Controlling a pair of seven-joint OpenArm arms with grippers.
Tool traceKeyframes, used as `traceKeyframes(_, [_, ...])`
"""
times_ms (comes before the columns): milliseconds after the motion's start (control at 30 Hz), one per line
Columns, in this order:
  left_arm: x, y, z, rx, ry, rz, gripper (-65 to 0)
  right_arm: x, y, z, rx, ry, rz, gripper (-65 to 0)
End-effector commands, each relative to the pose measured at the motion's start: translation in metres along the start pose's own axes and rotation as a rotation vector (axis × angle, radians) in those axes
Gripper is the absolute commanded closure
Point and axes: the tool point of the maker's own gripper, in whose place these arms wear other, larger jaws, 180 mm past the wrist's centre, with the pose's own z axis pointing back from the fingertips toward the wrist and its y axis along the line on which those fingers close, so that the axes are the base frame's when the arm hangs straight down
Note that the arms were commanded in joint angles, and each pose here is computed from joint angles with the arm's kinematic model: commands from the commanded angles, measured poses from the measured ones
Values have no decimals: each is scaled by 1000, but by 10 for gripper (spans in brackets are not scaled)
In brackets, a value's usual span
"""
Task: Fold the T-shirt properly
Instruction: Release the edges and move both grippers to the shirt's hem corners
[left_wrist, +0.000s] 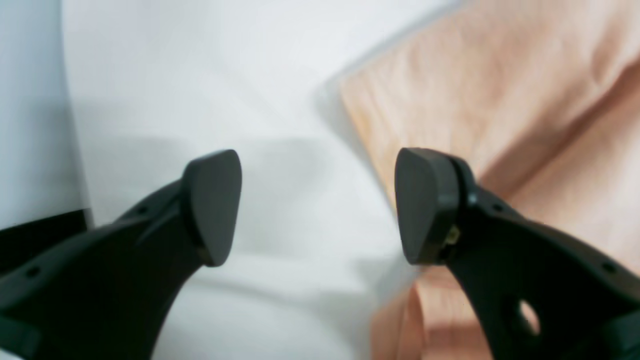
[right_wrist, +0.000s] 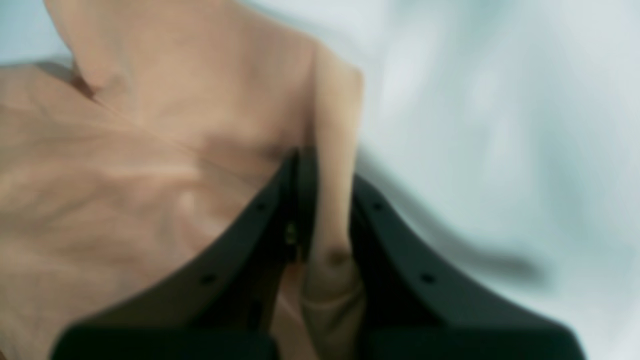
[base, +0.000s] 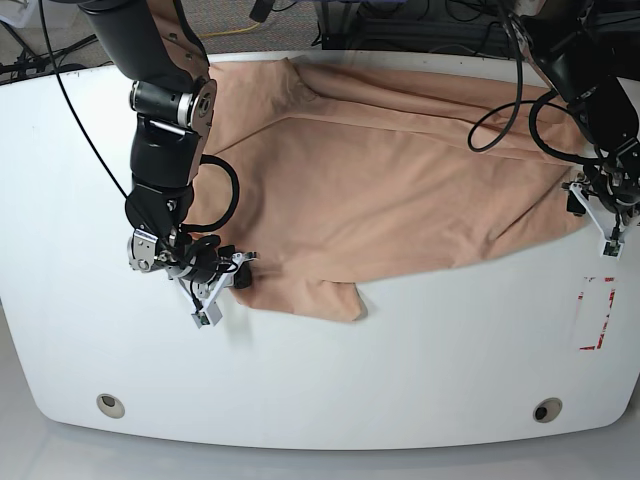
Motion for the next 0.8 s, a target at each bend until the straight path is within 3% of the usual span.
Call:
traceKeyframes(0, [17, 8, -6, -8, -34, 32, -447, 25, -3, 6, -4, -51, 20, 0])
traceKeyframes(133, [24, 1, -16, -47, -65, 58, -451, 24, -3, 6, -4, -50, 20, 0])
traceKeyframes(567, [6, -33, -50, -183, 10, 120, -435, 12, -2, 5, -2, -36, 7, 0])
traceKeyframes(667, [7, -33, -50, -183, 7, 119, -281, 10, -2, 4, -2, -33, 6, 0])
traceKeyframes(733, [18, -31, -49, -182, -11, 115, -100, 11, -3, 5, -2, -35, 5, 0])
traceKeyframes(767, [24, -32, -49, -183, -18, 104, -40, 11, -3, 5, -4, -35, 5, 0])
